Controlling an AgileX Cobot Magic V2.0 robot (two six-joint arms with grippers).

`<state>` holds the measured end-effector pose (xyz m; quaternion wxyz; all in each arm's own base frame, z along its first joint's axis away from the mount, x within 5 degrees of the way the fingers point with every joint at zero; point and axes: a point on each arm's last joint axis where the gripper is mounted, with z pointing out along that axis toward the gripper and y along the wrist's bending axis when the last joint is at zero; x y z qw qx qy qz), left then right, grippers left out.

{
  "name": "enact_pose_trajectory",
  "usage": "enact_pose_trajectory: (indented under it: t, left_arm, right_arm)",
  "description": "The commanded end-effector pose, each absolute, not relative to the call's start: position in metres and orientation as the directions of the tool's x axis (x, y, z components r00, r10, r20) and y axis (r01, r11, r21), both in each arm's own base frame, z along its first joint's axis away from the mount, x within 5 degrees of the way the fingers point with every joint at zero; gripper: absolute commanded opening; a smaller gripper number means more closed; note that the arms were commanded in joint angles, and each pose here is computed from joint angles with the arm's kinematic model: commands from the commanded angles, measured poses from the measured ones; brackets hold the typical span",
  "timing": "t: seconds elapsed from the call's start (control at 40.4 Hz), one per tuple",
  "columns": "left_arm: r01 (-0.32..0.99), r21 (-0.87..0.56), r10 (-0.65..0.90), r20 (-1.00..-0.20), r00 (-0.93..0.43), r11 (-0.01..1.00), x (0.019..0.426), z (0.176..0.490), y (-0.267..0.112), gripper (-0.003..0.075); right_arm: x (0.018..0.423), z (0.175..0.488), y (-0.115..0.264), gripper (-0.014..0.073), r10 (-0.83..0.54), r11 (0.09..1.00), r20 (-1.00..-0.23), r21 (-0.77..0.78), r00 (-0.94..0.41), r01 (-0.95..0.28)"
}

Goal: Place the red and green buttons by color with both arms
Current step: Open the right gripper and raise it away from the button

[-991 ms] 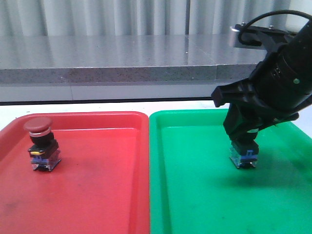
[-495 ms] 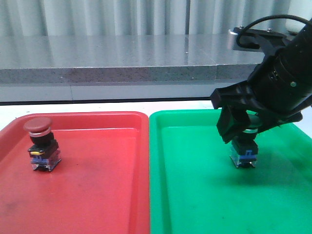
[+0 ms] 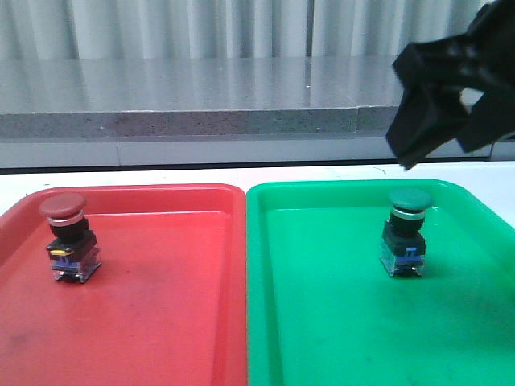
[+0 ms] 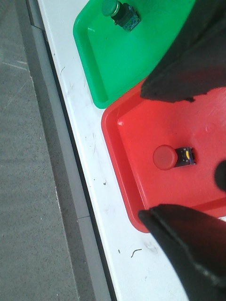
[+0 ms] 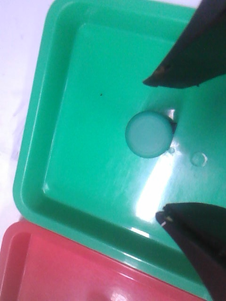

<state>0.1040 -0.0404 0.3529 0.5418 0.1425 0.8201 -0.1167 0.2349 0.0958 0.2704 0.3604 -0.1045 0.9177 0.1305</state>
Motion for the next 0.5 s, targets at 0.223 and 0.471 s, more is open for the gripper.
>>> enact_pose_trajectory:
  t: [0.223,0.471]
  left_arm:
    - [0.364,-0.041,0.068,-0.957,-0.282,0.930,0.105,0.368,-0.041,0.0461]
    - [0.364,-0.041,0.068,-0.957,-0.282,0.930,0.105,0.368,-0.041,0.0461]
  right_arm:
    - [0.166,0.340,0.066,0.0524,-0.165,0.933,-0.812,0.055,-0.560,-0.355]
    - [0.119,0.359,0.046,0.0524,-0.181,0.934,-0.842,0.015,-0.508,-0.358]
